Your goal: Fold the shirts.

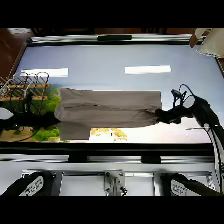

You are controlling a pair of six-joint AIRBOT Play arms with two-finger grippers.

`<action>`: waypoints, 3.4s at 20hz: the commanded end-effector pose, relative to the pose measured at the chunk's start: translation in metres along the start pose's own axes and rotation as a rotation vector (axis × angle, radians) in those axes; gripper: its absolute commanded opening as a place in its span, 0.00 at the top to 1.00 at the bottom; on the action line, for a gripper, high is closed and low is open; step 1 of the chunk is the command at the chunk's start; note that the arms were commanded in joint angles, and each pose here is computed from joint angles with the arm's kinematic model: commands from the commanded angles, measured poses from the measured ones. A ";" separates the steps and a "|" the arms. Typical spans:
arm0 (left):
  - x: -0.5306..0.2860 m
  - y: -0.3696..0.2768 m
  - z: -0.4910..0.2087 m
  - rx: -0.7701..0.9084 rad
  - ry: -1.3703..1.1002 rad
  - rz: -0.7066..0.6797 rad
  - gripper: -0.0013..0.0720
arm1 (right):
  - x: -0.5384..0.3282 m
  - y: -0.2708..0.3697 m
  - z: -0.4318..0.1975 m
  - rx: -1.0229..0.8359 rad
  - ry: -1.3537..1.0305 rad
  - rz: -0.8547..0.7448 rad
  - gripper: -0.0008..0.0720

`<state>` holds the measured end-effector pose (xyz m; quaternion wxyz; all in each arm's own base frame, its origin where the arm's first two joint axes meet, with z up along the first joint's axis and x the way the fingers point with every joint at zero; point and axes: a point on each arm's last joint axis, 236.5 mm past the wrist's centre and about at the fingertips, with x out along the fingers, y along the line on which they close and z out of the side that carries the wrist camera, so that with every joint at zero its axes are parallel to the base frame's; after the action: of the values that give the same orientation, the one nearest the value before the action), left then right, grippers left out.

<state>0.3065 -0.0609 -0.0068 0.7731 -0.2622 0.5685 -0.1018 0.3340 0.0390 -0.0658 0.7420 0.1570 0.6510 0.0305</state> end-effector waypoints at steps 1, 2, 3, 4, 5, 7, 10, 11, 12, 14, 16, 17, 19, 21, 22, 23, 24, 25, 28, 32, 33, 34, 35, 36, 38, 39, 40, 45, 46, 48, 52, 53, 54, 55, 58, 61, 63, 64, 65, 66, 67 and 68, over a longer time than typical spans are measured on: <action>-0.021 -0.018 0.053 0.059 -0.072 -0.012 0.94 | -0.036 0.007 0.061 -0.070 -0.207 -0.047 0.90; -0.013 -0.021 0.065 0.066 -0.055 -0.015 0.94 | -0.037 0.008 0.075 -0.064 -0.240 -0.061 0.90; -0.002 -0.020 0.078 0.063 -0.036 -0.017 0.94 | -0.035 0.010 0.090 -0.062 -0.264 -0.071 0.90; 0.008 -0.018 0.091 0.059 -0.021 -0.018 0.94 | -0.032 0.013 0.103 -0.062 -0.280 -0.070 0.90; 0.016 -0.018 0.105 0.050 -0.010 -0.031 0.94 | -0.027 0.017 0.115 -0.062 -0.287 -0.065 0.90; 0.029 -0.018 0.136 0.055 0.000 -0.045 0.94 | -0.016 0.019 0.135 -0.054 -0.284 -0.056 0.90; 0.051 -0.018 0.166 0.071 0.014 -0.053 0.94 | 0.004 0.019 0.156 -0.036 -0.271 -0.053 0.90; 0.062 -0.017 0.167 0.069 0.032 -0.054 0.93 | 0.011 0.022 0.156 -0.019 -0.259 -0.034 0.90; 0.073 -0.015 0.164 0.064 0.055 -0.055 0.92 | 0.020 0.023 0.153 -0.003 -0.238 -0.019 0.90; 0.090 -0.014 0.151 0.057 0.114 -0.059 0.66 | 0.032 0.021 0.140 0.007 -0.172 -0.019 0.85; 0.092 -0.013 0.146 0.056 0.135 -0.061 0.31 | 0.036 0.008 0.120 -0.015 -0.084 -0.073 0.53; 0.089 -0.014 0.147 0.057 0.131 -0.062 0.31 | 0.035 -0.001 0.111 -0.033 -0.046 -0.112 0.41; 0.080 -0.016 0.151 0.062 0.110 -0.063 0.31 | 0.030 -0.014 0.099 -0.068 0.005 -0.170 0.36; 0.071 -0.020 0.153 0.072 0.098 -0.066 0.31 | 0.026 -0.015 0.105 -0.075 -0.020 -0.166 0.08; 0.067 -0.022 0.152 0.079 0.096 -0.067 0.31 | 0.025 -0.013 0.109 -0.058 -0.038 -0.142 0.08; 0.064 -0.024 0.152 0.085 0.094 -0.069 0.31 | 0.025 -0.009 0.116 -0.037 -0.064 -0.098 0.08; 0.062 -0.026 0.152 0.088 0.093 -0.070 0.31 | 0.023 -0.004 0.123 -0.019 -0.090 -0.043 0.08; 0.059 -0.028 0.151 0.092 0.093 -0.072 0.31 | 0.020 0.004 0.127 0.001 -0.103 0.030 0.08; 0.052 -0.032 0.152 0.101 0.082 -0.074 0.31 | 0.006 0.002 0.137 0.090 -0.130 0.168 0.08; 0.050 -0.035 0.152 0.106 0.077 -0.075 0.31 | 0.018 -0.029 0.138 0.135 -0.117 0.124 0.08; 0.049 -0.035 0.152 0.107 0.077 -0.076 0.31 | 0.027 -0.031 0.137 0.145 -0.106 0.124 0.08; 0.049 -0.036 0.153 0.109 0.075 -0.076 0.31 | 0.037 -0.030 0.135 0.151 -0.088 0.129 0.08; 0.048 -0.039 0.152 0.110 0.073 -0.084 0.31 | 0.047 -0.026 0.132 0.155 -0.067 0.140 0.08; 0.048 -0.043 0.153 0.108 0.070 -0.095 0.31 | 0.057 -0.022 0.128 0.160 -0.046 0.150 0.08; 0.044 -0.054 0.154 0.097 0.061 -0.134 0.31 | 0.069 -0.012 0.123 0.168 -0.016 0.175 0.09; 0.042 -0.063 0.155 0.087 0.055 -0.169 0.31 | 0.071 -0.005 0.123 0.171 -0.012 0.191 0.23; 0.040 -0.076 0.155 0.081 0.050 -0.210 0.31 | 0.071 0.003 0.123 0.170 -0.012 0.208 0.39; 0.058 -0.147 0.122 0.166 0.118 -0.331 0.67 | 0.034 0.041 0.115 0.110 0.001 0.312 0.90; 0.069 -0.162 0.108 0.195 0.140 -0.337 0.90 | 0.014 0.047 0.112 0.078 -0.012 0.317 0.90; 0.100 -0.191 0.075 0.238 0.191 -0.340 0.94 | -0.034 0.063 0.105 0.017 -0.052 0.333 0.90; 0.166 -0.238 0.029 0.226 0.206 -0.335 0.94 | -0.136 0.095 0.080 -0.045 -0.177 0.365 0.90; 0.179 -0.253 0.019 0.213 0.204 -0.357 0.94 | -0.157 0.101 0.071 -0.056 -0.201 0.370 0.90; 0.190 -0.268 0.008 0.190 0.206 -0.385 0.94 | -0.178 0.107 0.061 -0.058 -0.226 0.377 0.90; 0.200 -0.285 -0.004 0.159 0.206 -0.417 0.94 | -0.195 0.112 0.051 -0.057 -0.250 0.384 0.90; 0.229 -0.343 -0.049 0.085 0.205 -0.519 0.94 | -0.235 0.124 0.027 -0.043 -0.311 0.404 0.90; 0.245 -0.365 -0.075 0.092 0.228 -0.541 0.94 | -0.259 0.130 0.008 -0.057 -0.356 0.412 0.90; 0.237 -0.362 -0.066 0.134 0.224 -0.557 0.94 | -0.267 0.132 0.007 -0.059 -0.383 0.416 0.90; 0.228 -0.359 -0.053 0.180 0.202 -0.561 0.94 | -0.265 0.131 0.008 -0.052 -0.380 0.417 0.90; 0.215 -0.351 -0.035 0.224 0.173 -0.545 0.94 | -0.262 0.131 0.011 -0.048 -0.376 0.418 0.90; 0.196 -0.340 -0.011 0.272 0.135 -0.520 0.94 | -0.257 0.131 0.016 -0.056 -0.377 0.404 0.90; 0.176 -0.328 0.011 0.303 0.103 -0.494 0.94 | -0.247 0.135 0.024 -0.076 -0.380 0.385 0.90; 0.152 -0.314 0.035 0.339 0.062 -0.465 0.94 | -0.235 0.143 0.031 -0.101 -0.378 0.374 0.90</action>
<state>0.4117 -0.4396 0.0118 0.7045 -0.3071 0.5136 -0.3816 0.3362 0.1022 0.2112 0.8298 0.2595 0.4627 0.1730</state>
